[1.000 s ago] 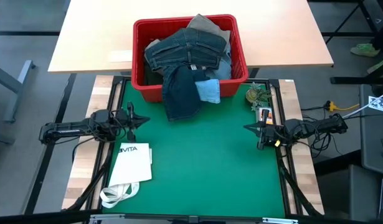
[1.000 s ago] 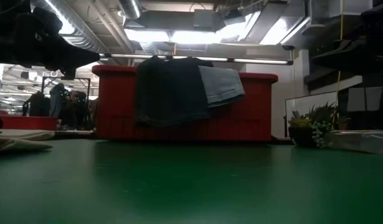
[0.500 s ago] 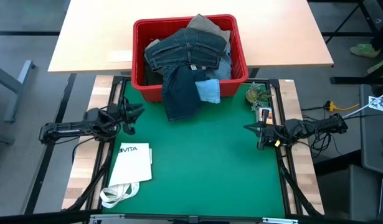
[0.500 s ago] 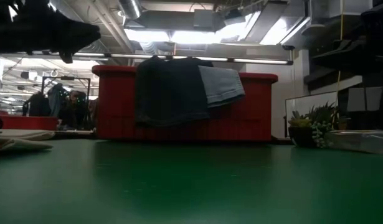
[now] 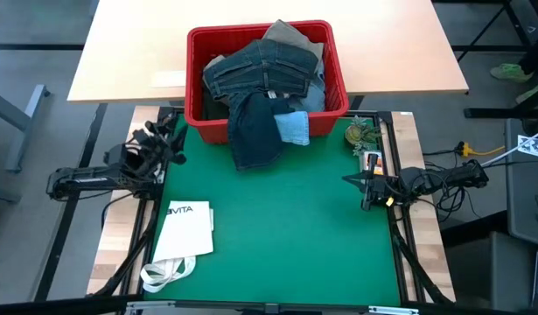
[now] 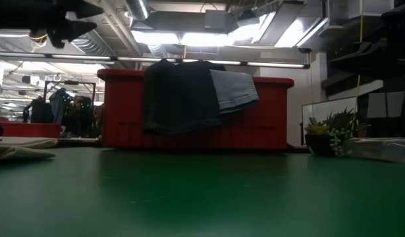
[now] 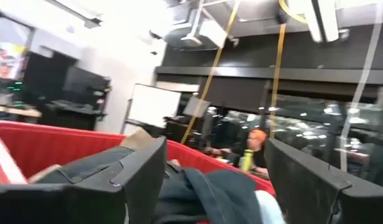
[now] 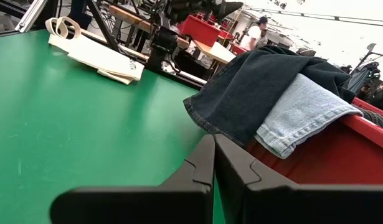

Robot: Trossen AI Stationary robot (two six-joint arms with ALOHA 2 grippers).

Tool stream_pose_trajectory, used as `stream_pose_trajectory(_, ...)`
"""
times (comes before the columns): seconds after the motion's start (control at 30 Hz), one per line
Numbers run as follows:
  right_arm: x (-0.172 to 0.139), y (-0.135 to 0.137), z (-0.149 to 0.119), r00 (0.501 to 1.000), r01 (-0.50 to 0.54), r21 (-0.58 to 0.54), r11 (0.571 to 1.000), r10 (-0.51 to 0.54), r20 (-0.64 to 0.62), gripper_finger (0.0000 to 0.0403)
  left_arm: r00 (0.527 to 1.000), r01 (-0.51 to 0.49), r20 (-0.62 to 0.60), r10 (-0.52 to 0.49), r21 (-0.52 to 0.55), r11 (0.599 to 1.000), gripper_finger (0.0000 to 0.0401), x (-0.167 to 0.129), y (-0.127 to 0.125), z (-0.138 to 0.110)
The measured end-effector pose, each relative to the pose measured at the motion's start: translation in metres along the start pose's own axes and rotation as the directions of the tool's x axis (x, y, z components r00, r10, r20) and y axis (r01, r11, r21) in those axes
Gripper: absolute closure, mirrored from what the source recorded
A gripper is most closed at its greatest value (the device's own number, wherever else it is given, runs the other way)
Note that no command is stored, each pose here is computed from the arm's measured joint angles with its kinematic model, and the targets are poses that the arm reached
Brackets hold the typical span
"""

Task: Fold Laundry from Bin
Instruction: Fold the dark blue pants

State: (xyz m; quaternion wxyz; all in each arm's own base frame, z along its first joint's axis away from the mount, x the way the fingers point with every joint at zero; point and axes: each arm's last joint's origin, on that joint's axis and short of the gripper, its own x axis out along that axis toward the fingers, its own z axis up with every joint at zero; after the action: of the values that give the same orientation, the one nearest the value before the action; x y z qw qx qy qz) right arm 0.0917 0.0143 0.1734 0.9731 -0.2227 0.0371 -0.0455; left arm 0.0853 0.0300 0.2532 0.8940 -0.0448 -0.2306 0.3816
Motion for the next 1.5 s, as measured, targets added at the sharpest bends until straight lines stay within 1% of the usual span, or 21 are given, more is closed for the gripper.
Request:
stream_pose_trajectory(0.17,0.0,0.0,0.0,1.0,0.0,0.0,1.0,0.0,0.0,0.0391,0.996,-0.083,-0.025,0.087,0.134,0.988,0.0136,0.033,-0.015,0.023)
stream_pose_trajectory(0.3,0.0,0.0,0.0,1.0,0.0,0.0,1.0,0.0,0.0,0.0391,0.981,-0.152,-0.08,0.177,0.256,0.955,0.0136,0.071,-0.025,0.038)
stream_pose_trajectory(0.4,0.0,0.0,0.0,1.0,0.0,0.0,1.0,0.0,0.0,0.0391,0.96,-0.179,-0.144,0.239,0.342,0.922,0.0136,0.102,-0.03,0.045)
stream_pose_trajectory(0.53,0.0,0.0,0.0,1.0,0.0,0.0,1.0,0.0,0.0,0.0391,0.925,-0.175,-0.236,0.298,0.432,0.885,0.0136,0.145,-0.029,0.049)
stream_pose_trajectory(0.63,0.0,0.0,0.0,1.0,0.0,0.0,1.0,0.0,0.0,0.0391,0.9,-0.143,-0.305,0.311,0.467,0.872,0.0136,0.173,-0.024,0.049)
stream_pose_trajectory(0.7,0.0,0.0,0.0,1.0,0.0,0.0,1.0,0.0,0.0,0.0391,0.875,-0.11,-0.365,0.316,0.487,0.866,0.0136,0.19,-0.018,0.047)
stream_pose_trajectory(0.83,0.0,0.0,0.0,1.0,0.0,0.0,1.0,0.0,0.0,0.0391,0.798,-0.034,-0.508,0.324,0.5,0.866,0.0136,0.216,-0.001,0.038)
stream_pose_trajectory(0.93,0.0,0.0,0.0,1.0,0.0,0.0,1.0,0.0,0.0,0.0391,0.711,0.012,-0.616,0.338,0.491,0.871,0.0136,0.228,0.015,0.028)
stream_pose_trajectory(1.03,0.0,0.0,0.0,1.0,0.0,0.0,1.0,0.0,0.0,0.0391,0.608,0.05,-0.715,0.345,0.468,0.882,0.0136,0.234,0.031,0.015)
stream_pose_trajectory(1.07,0.0,0.0,0.0,1.0,0.0,0.0,1.0,0.0,0.0,0.0391,0.574,0.065,-0.743,0.344,0.46,0.886,0.0136,0.235,0.036,0.011)
stream_pose_trajectory(1.13,0.0,0.0,0.0,1.0,0.0,0.0,1.0,0.0,-0.001,0.0391,0.519,0.092,-0.782,0.344,0.451,0.888,0.0136,0.236,0.045,0.003)
stream_pose_trajectory(1.2,0.0,0.0,0.0,1.0,0.0,-0.001,1.0,0.0,-0.001,0.0391,0.488,0.112,-0.803,0.341,0.446,0.888,0.0136,0.237,0.052,-0.004)
stream_pose_trajectory(1.3,0.0,0.0,0.0,1.0,-0.001,-0.001,1.0,0.001,-0.002,0.0391,0.448,0.14,-0.82,0.356,0.458,0.878,0.0136,0.239,0.06,-0.014)
stream_pose_trajectory(1.43,0.0,0.0,0.0,1.0,-0.001,-0.001,1.0,0.001,-0.002,0.0391,0.389,0.208,-0.845,0.366,0.468,0.859,0.0136,0.24,0.067,-0.028)
stream_pose_trajectory(1.5,0.0,0.0,0.0,1.0,-0.001,-0.001,1.0,0.001,-0.002,0.0391,0.372,0.248,-0.86,0.35,0.456,0.855,0.0136,0.24,0.068,-0.033)
